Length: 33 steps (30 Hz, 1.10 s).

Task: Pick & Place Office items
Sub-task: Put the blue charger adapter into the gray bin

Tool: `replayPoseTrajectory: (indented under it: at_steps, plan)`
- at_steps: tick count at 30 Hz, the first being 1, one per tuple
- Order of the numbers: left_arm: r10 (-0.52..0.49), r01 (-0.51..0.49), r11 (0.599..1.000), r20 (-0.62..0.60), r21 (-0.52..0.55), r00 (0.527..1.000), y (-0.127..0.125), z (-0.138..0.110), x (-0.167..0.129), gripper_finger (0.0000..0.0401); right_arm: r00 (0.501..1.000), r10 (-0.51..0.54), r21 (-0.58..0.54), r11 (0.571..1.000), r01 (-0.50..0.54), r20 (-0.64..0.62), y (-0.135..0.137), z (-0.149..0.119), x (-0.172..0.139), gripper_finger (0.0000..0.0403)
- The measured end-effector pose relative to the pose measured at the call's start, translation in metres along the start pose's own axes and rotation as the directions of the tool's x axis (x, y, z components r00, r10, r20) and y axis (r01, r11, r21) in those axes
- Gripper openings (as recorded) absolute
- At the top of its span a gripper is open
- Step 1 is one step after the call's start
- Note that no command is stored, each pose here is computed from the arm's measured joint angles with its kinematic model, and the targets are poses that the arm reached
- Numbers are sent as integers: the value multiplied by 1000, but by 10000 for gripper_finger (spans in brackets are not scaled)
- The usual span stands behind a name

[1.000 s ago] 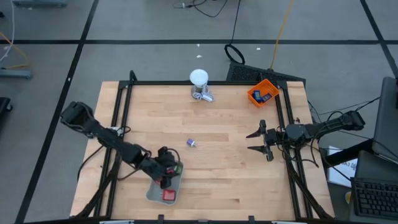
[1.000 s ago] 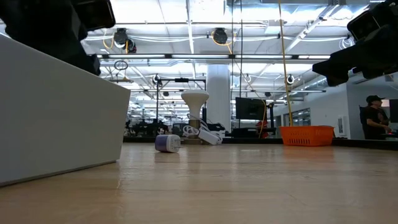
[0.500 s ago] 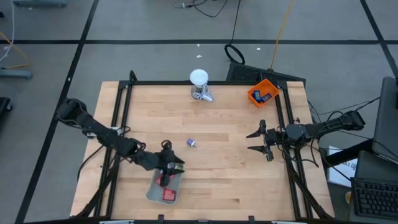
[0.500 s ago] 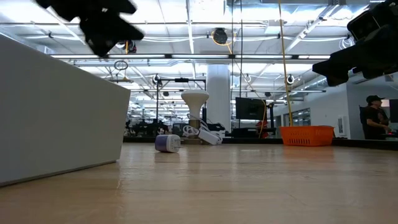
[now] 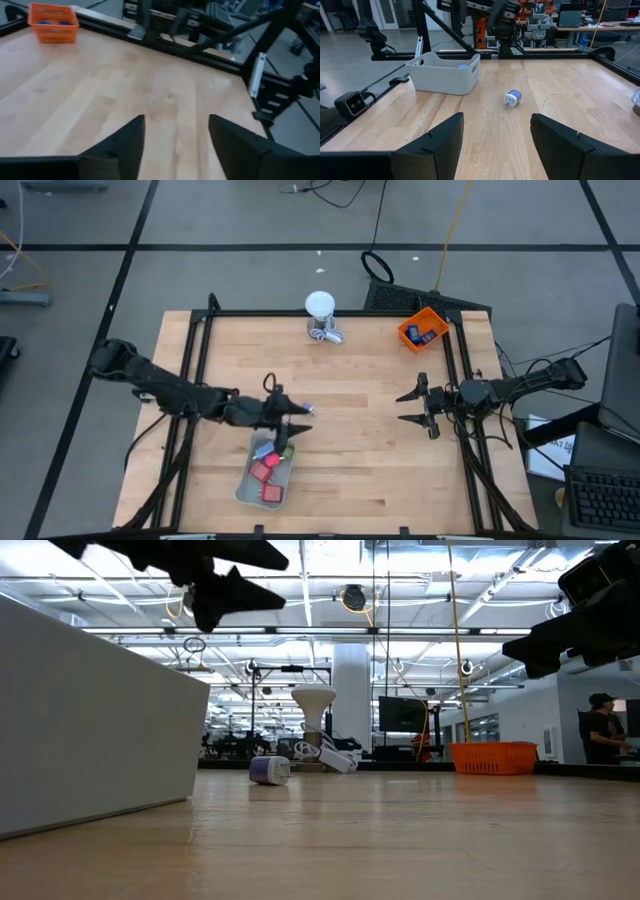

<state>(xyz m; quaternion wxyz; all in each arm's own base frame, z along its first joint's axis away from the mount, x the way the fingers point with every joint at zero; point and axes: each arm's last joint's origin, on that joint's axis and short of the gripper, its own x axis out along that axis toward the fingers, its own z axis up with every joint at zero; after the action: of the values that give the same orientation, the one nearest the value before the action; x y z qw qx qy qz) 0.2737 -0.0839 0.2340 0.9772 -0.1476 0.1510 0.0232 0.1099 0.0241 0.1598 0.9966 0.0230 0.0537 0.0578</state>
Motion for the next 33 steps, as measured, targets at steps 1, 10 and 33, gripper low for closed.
replayPoseTrajectory:
  at_steps: [1, 10, 33]
  plan:
    - [3, -3, 1000, -3, -5, 1000, 4, 1, 1, 231, 1000, 0, 0, 1000, 0, 0, 0, 0, 0, 220]
    - [-32, 39, 998, -113, 55, 993, 30, 21, 11, 312, 1000, 0, 0, 1000, 0, 0, 0, 0, 0, 220]
    - [212, -156, 975, -460, 157, 862, 86, -28, 65, 317, 1000, 0, 0, 1000, 0, 0, 0, 0, 0, 220]
